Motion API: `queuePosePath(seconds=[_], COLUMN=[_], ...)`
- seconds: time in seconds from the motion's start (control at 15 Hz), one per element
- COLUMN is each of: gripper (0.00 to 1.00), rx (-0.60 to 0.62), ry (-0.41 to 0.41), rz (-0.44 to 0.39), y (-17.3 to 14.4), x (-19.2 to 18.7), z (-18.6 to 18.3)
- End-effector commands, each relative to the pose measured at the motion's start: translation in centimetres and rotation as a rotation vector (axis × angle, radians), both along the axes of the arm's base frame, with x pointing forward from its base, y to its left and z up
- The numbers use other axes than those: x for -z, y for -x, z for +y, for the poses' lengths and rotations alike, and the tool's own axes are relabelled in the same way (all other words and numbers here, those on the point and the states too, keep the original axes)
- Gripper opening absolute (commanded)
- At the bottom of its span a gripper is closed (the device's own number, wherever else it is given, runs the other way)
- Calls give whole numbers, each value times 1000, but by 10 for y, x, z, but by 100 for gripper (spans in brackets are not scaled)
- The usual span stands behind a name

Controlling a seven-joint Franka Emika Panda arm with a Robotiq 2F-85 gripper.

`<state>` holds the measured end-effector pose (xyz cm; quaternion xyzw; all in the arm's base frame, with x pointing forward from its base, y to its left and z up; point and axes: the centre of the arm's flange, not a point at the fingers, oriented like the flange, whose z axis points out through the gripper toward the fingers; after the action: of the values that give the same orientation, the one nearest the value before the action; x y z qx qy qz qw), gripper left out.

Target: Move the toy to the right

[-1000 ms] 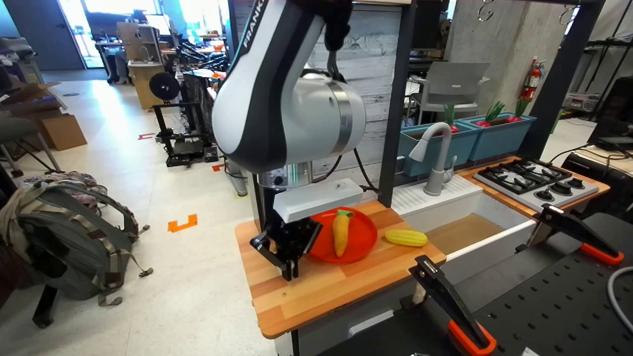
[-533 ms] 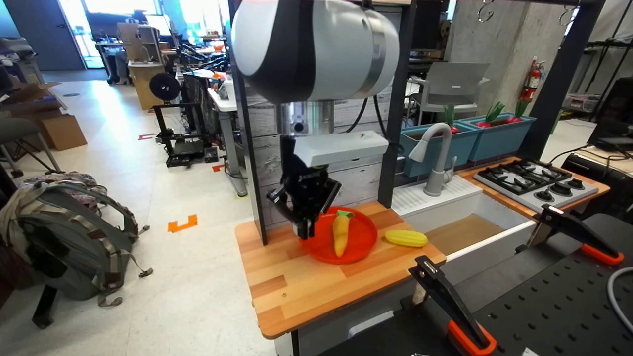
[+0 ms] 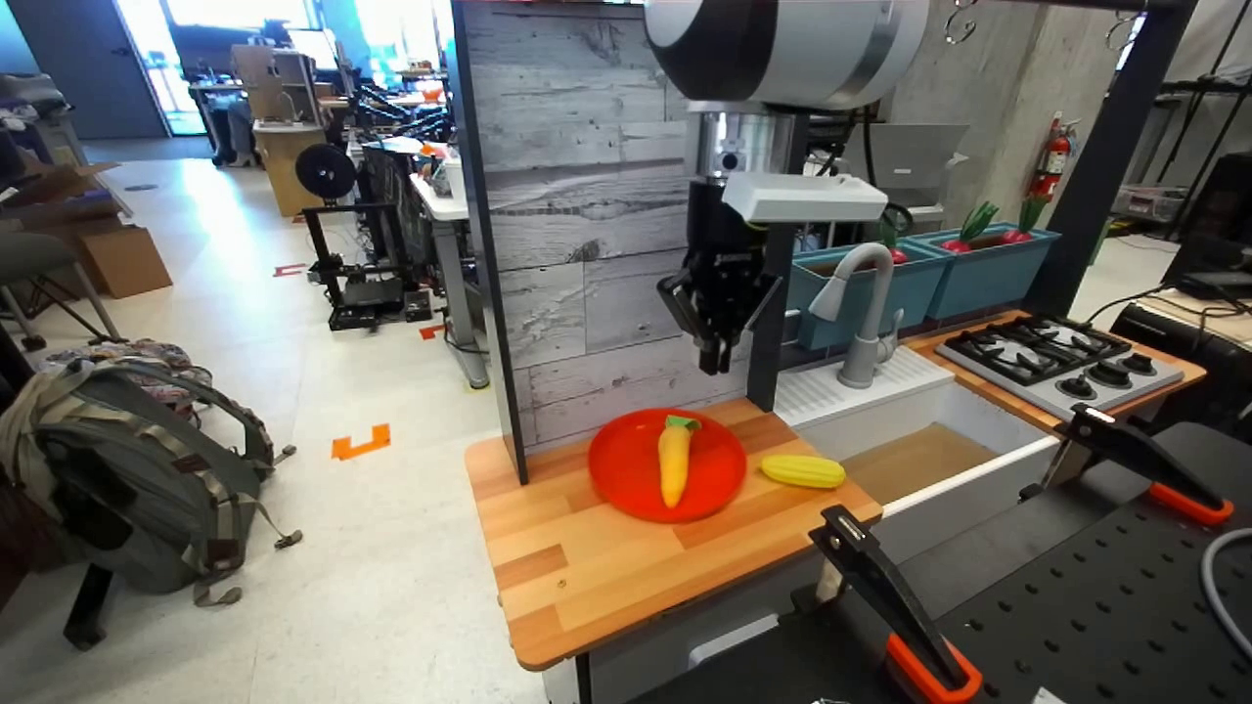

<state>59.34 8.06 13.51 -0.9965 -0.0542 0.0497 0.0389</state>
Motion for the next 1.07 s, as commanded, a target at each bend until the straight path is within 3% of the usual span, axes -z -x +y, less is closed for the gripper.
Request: queuePosePath(seconds=[0.0,0.53,1.0], gripper=[3,3,3], rx=[58,166,241], ry=[-22,-33,-71], rz=[31,44,56], y=[-10,-20,-31], x=[7,49,87], z=[-37,-77,-82])
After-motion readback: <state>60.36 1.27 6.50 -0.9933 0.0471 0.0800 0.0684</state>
